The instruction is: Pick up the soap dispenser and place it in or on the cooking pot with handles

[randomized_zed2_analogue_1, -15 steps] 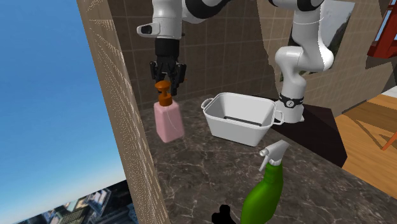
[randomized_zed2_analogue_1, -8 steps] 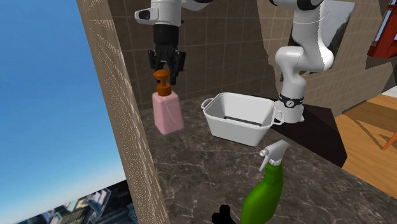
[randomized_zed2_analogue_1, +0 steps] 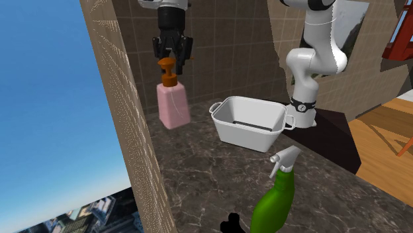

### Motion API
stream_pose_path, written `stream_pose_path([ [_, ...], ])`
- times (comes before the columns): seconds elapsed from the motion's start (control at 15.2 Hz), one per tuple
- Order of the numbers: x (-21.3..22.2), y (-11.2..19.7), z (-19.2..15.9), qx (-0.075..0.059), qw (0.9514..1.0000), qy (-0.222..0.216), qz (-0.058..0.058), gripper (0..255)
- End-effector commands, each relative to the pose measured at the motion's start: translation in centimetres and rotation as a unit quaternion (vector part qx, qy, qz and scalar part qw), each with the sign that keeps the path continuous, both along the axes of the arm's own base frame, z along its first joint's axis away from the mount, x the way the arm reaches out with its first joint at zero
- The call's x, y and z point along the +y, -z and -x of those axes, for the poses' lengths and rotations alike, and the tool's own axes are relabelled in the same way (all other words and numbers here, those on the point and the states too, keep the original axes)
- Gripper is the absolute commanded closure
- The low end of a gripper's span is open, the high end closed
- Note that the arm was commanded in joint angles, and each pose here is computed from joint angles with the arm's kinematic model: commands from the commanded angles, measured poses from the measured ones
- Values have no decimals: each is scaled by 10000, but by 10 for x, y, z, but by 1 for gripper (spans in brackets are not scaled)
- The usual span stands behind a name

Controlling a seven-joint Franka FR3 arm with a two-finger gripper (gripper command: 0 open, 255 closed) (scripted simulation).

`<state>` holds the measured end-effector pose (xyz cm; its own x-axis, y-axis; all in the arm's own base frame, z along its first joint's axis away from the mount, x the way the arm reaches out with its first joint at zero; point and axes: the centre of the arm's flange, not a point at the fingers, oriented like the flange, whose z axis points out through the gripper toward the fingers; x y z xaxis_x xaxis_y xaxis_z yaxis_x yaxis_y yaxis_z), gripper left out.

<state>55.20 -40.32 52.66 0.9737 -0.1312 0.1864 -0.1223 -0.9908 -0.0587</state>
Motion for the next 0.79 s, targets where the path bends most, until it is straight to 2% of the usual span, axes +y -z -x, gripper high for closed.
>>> stream_pose_path([
  [0.0,0,-10,0,2,10000,0,-1,255],
  [0.73,0,-68,0,2,10000,0,-1,255],
])
